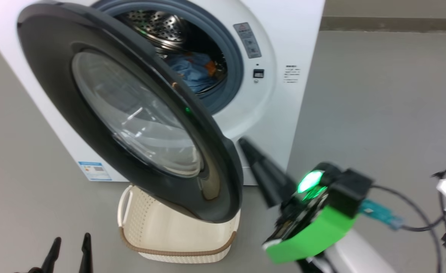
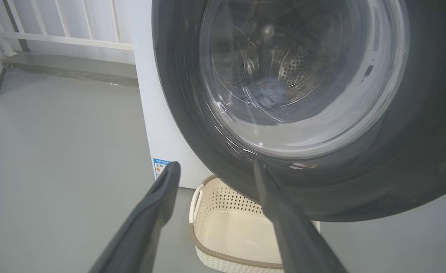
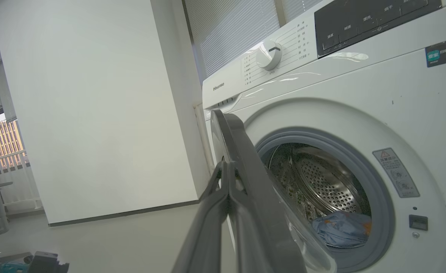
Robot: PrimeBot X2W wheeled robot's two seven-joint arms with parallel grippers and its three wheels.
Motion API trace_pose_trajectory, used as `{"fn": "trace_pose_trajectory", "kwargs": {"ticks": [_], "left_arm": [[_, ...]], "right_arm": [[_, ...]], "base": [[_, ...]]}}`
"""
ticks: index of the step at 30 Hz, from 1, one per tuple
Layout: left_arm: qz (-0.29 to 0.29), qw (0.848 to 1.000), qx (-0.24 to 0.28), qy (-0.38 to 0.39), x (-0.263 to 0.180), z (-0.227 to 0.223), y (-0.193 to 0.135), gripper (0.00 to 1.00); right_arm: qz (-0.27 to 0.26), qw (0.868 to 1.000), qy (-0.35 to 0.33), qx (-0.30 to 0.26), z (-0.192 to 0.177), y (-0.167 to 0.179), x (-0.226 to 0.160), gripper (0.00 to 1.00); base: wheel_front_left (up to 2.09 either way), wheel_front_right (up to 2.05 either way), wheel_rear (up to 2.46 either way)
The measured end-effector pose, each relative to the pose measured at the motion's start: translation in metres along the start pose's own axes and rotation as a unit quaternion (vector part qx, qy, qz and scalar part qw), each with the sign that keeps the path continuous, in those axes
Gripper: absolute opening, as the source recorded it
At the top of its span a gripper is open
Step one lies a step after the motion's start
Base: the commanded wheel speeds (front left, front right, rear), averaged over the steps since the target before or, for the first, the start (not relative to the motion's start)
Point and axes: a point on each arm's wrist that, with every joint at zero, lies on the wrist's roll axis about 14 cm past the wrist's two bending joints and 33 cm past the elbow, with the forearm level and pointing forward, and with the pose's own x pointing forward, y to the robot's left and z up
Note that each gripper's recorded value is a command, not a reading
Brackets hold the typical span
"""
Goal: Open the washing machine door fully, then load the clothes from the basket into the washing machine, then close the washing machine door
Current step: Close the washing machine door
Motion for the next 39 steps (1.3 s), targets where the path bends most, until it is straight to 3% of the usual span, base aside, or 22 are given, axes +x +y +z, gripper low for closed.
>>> {"fn": "trace_pose_trajectory", "kwargs": {"ticks": [8, 18, 28, 39], "left_arm": [[0.015, 1.000, -0.003, 0.003, -0.009, -0.002, 0.007, 1.00], [0.024, 1.000, -0.007, 0.018, -0.008, -0.011, 0.010, 1.00], [0.022, 1.000, -0.010, 0.019, 0.004, -0.011, 0.008, 1.00], [0.025, 0.999, -0.015, 0.016, 0.014, -0.010, 0.005, 1.00]], "right_arm": [[0.040, 0.994, 0.093, 0.046, -0.064, 0.030, -0.009, 0.00], [0.007, 0.981, 0.188, 0.053, -0.124, 0.006, -0.036, 0.00], [-0.046, 0.976, 0.208, 0.052, -0.139, -0.030, -0.045, 0.00], [-0.076, 0.976, 0.199, 0.048, -0.142, -0.063, -0.025, 0.00]], "base": [[0.00, 0.00, 0.00], [0.00, 0.00, 0.00], [0.00, 0.00, 0.00], [0.00, 0.00, 0.00]]}}
